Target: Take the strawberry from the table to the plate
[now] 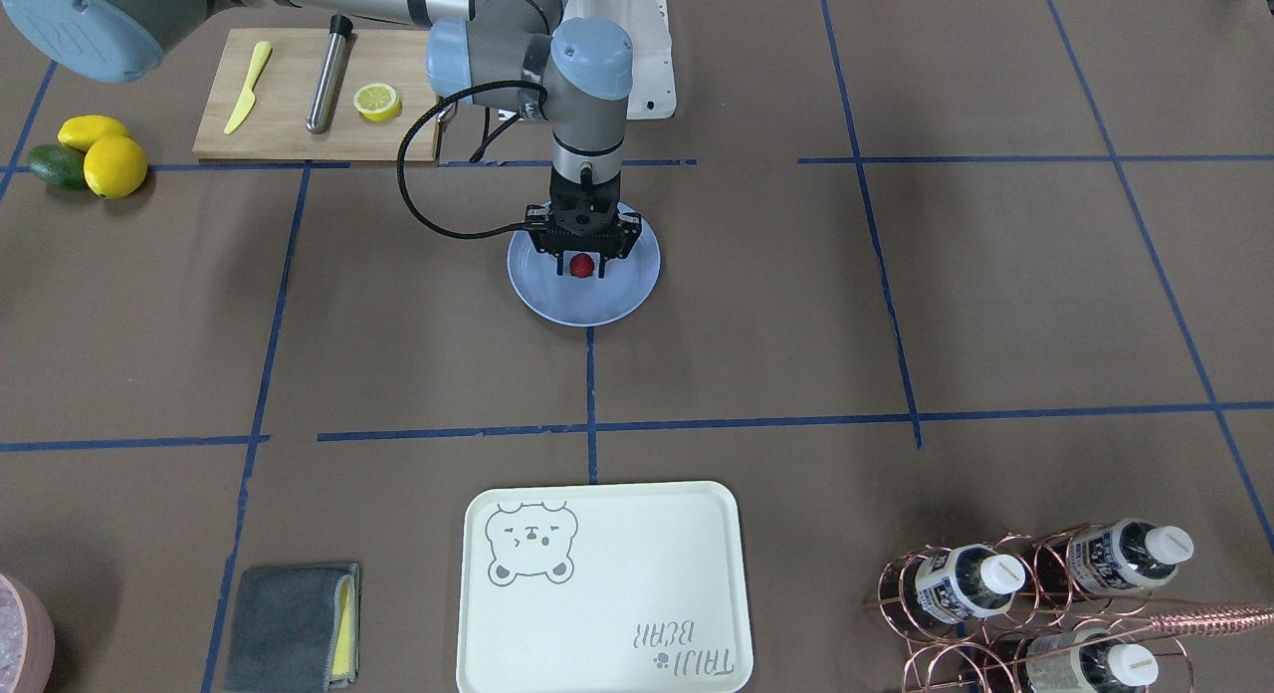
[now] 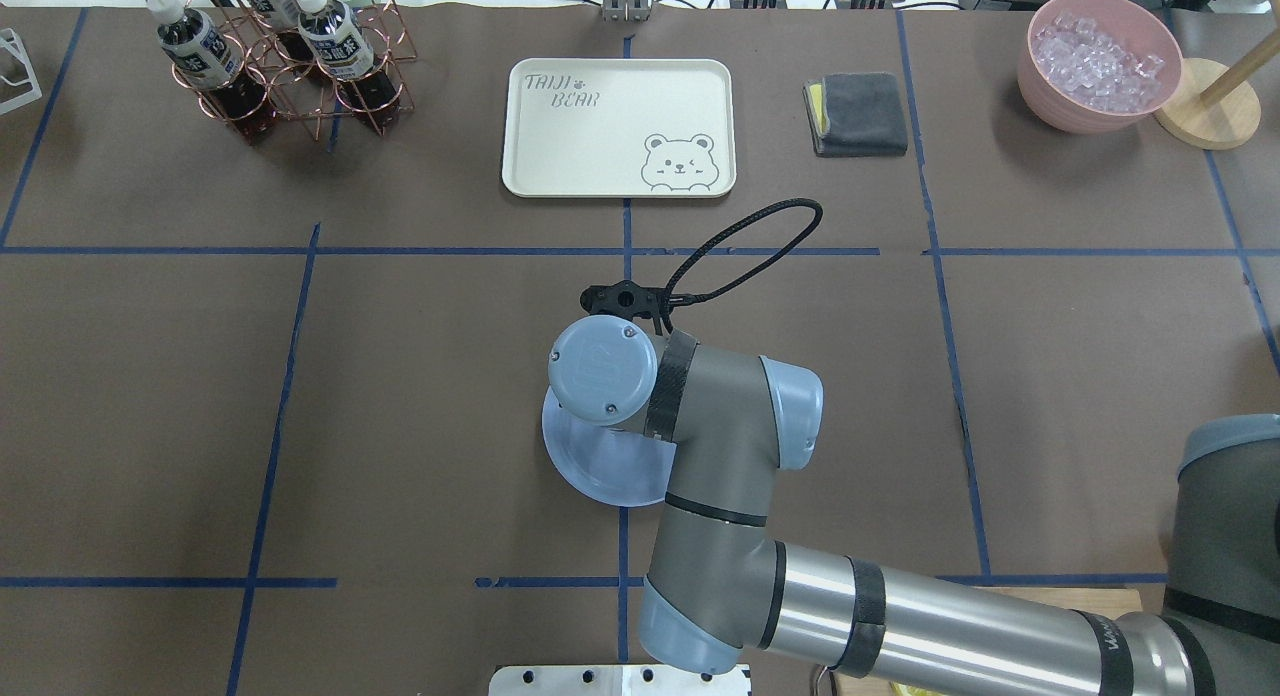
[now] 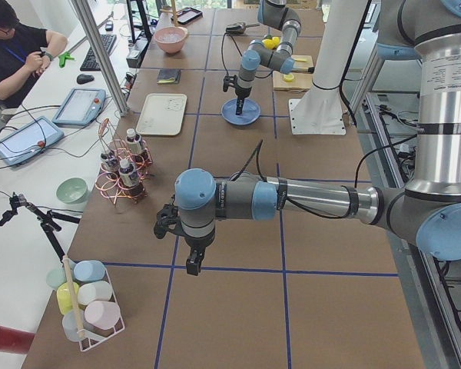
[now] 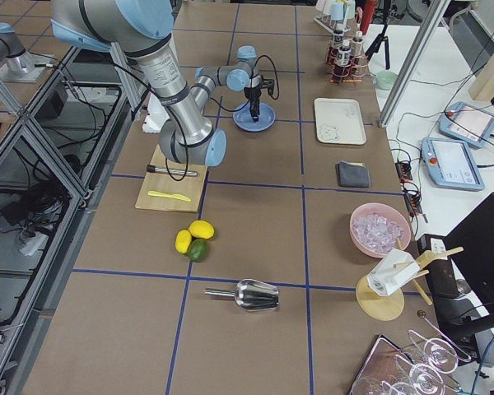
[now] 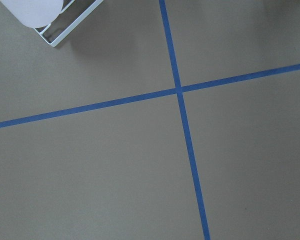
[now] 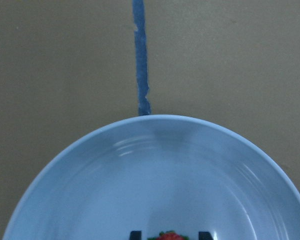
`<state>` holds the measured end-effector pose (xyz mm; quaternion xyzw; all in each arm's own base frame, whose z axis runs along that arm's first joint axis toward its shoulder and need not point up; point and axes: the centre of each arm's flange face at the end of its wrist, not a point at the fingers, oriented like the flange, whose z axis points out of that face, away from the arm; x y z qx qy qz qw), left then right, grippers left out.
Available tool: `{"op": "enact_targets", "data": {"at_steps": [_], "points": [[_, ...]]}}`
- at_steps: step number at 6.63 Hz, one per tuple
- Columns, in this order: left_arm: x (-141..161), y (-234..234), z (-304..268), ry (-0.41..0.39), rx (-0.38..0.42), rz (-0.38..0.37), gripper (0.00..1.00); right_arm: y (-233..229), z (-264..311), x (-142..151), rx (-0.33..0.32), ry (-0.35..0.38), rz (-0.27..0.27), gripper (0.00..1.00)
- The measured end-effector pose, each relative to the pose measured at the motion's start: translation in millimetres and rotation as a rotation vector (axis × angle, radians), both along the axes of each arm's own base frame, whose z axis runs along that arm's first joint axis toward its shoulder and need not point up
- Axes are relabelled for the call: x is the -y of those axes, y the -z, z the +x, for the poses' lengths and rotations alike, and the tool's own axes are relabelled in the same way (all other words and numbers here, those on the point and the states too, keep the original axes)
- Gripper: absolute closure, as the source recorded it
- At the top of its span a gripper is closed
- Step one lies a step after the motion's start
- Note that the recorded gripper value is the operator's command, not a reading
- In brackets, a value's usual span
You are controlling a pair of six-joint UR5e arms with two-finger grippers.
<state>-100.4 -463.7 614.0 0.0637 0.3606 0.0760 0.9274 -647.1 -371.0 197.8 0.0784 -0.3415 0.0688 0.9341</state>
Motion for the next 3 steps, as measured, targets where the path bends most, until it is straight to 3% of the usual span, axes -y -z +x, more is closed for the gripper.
{"op": "enact_targets", "data": {"at_steps": [2,3], "points": [[0,0,0,0.0,0.0,0.0,0.0,6,6,3,0.01,0.003,0.017,0.0],[0,0,0,0.0,0.0,-0.001,0.0,12,24,22,0.024,0.008,0.022,0.0]]}}
